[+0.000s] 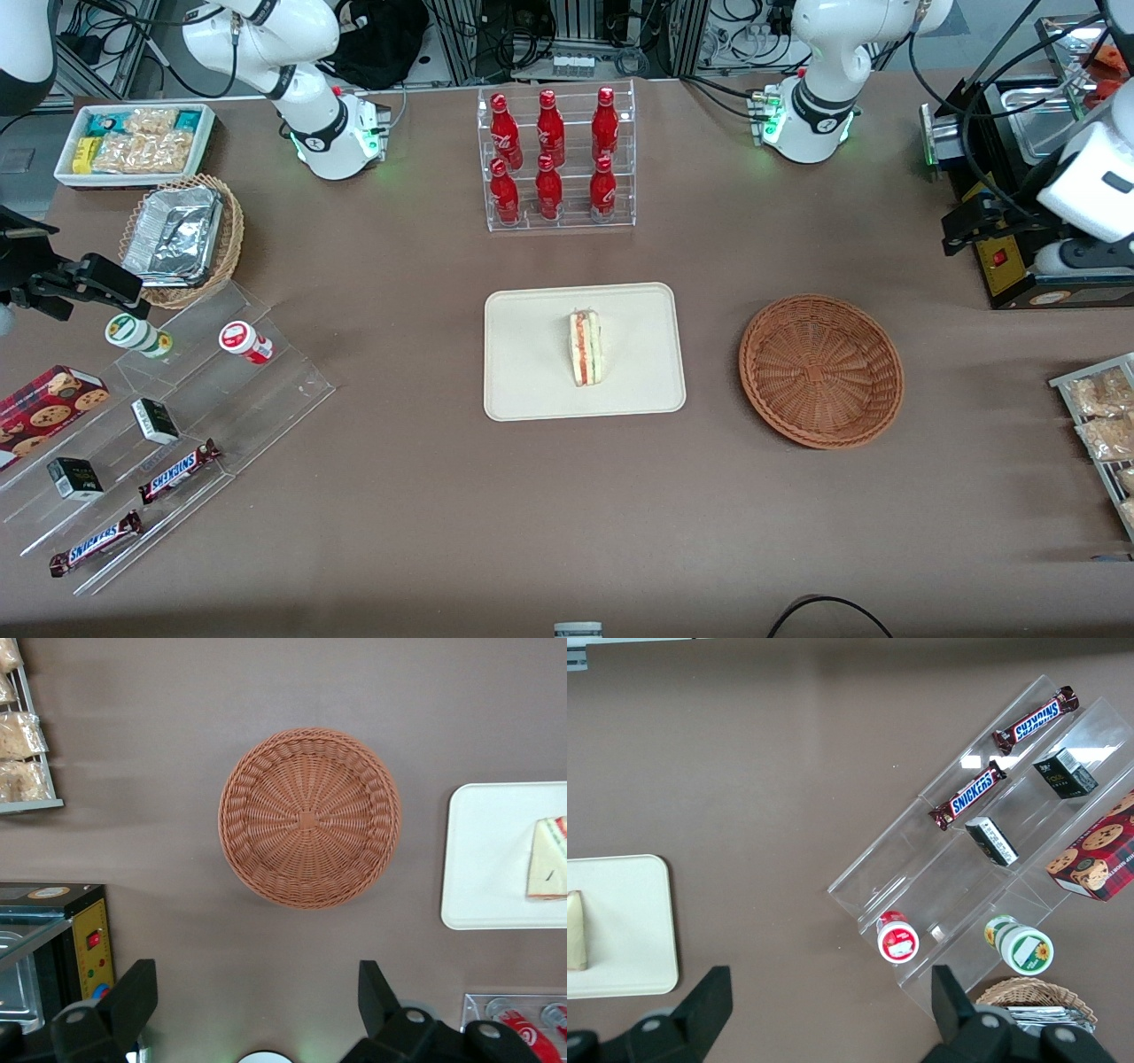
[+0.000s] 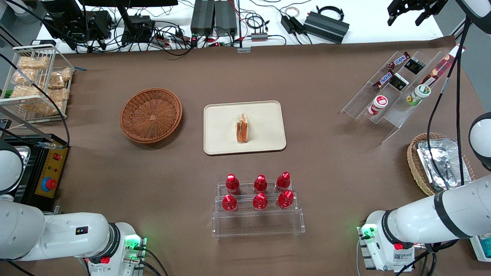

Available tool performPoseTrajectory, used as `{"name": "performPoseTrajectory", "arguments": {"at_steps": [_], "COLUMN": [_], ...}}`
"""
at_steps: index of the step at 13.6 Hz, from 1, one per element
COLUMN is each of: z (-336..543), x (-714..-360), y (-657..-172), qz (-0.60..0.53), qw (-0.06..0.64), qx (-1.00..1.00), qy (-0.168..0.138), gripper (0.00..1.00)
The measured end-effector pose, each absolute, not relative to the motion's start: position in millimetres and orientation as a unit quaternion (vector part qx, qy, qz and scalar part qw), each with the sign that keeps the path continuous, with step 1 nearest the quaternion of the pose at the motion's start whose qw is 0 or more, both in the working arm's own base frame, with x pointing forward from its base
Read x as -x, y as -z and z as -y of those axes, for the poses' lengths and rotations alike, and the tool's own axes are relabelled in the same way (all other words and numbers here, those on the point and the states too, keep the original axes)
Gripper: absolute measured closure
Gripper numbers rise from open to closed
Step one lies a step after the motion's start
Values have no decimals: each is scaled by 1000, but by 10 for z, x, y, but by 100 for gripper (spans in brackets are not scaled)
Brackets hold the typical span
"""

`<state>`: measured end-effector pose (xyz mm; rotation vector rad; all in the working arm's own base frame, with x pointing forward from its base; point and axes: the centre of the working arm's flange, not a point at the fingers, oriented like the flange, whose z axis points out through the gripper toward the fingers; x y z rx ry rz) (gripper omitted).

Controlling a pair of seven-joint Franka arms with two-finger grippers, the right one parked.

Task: Place sandwich from basket to tray

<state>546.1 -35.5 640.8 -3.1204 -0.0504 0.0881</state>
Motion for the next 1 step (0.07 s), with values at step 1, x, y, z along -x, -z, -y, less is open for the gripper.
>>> {"name": "performPoseTrajectory", "arguments": {"at_steps": [1], "z": [285], "x": [-5456], "y": [-6427], "qz": [23], "qw": [6], "qx": [999], "qy": [-28], "gripper": [0]}}
